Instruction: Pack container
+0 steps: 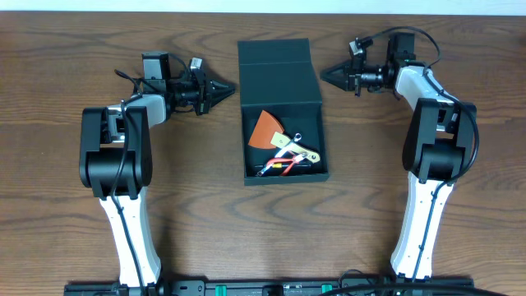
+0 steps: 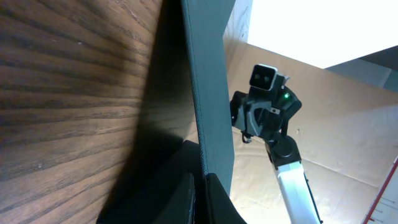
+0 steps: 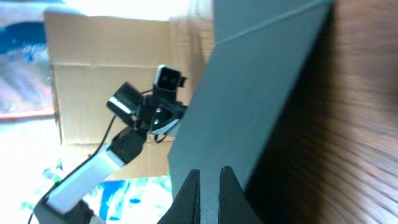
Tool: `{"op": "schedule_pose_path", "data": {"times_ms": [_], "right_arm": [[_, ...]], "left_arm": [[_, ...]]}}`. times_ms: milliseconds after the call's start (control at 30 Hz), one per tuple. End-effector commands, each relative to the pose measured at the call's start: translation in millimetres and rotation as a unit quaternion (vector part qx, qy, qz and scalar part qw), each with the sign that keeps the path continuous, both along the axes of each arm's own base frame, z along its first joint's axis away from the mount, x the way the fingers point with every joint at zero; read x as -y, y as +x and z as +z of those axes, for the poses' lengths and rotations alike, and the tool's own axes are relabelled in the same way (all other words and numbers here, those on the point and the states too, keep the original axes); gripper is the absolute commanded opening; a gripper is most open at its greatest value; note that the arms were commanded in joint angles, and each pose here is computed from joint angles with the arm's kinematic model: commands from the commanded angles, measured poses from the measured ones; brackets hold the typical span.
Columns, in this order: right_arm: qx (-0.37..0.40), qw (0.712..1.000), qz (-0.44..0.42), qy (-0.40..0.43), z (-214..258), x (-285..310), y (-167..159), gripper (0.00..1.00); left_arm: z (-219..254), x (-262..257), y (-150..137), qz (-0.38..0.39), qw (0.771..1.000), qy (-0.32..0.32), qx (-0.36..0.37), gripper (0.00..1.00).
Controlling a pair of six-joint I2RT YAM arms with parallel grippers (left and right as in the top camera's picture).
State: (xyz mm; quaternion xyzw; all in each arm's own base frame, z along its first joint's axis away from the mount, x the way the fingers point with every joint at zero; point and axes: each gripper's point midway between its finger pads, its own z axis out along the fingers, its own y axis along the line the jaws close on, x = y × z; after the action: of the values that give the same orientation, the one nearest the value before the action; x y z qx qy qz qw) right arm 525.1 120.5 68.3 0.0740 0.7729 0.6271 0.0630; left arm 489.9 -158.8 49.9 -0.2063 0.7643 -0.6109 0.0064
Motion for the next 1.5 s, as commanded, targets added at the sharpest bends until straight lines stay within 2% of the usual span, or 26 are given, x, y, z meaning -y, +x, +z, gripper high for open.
{"op": "schedule_pose_path", "data": {"times_ms": [0,100,367,900,1000,1267,1467], "right_arm": [[0.016,1.0,0.012,0.024,3,1,-2,0.01],[0.019,1.0,0.008,0.021,-3,5,-1,0.01],[-0.039,0.998,0.011,0.056,-42,9,-10,0.01],[-0.028,0.998,0.027,0.051,-49,-7,-14,0.01],[-0.045,0.998,0.018,0.035,-55,-6,-14,0.01],[-0.152,0.987,-0.019,-0.058,-94,4,-27,0.01],[-0.158,0.985,-0.015,-0.062,-96,-1,-30,0.01]], "left_arm": [[2,2,-2,-0.009,1.0,-0.009,0.0,0.06],[2,2,-2,-0.011,1.0,-0.01,0.0,0.06],[2,2,-2,-0.011,1.0,-0.01,0.001,0.06],[2,2,-2,-0.011,1.0,-0.01,0.001,0.06],[2,2,-2,-0.011,1.0,-0.01,0.001,0.06],[2,2,-2,-0.011,1.0,-0.01,0.001,0.06],[2,2,-2,-0.011,1.0,-0.01,0.001,0.06]]}}
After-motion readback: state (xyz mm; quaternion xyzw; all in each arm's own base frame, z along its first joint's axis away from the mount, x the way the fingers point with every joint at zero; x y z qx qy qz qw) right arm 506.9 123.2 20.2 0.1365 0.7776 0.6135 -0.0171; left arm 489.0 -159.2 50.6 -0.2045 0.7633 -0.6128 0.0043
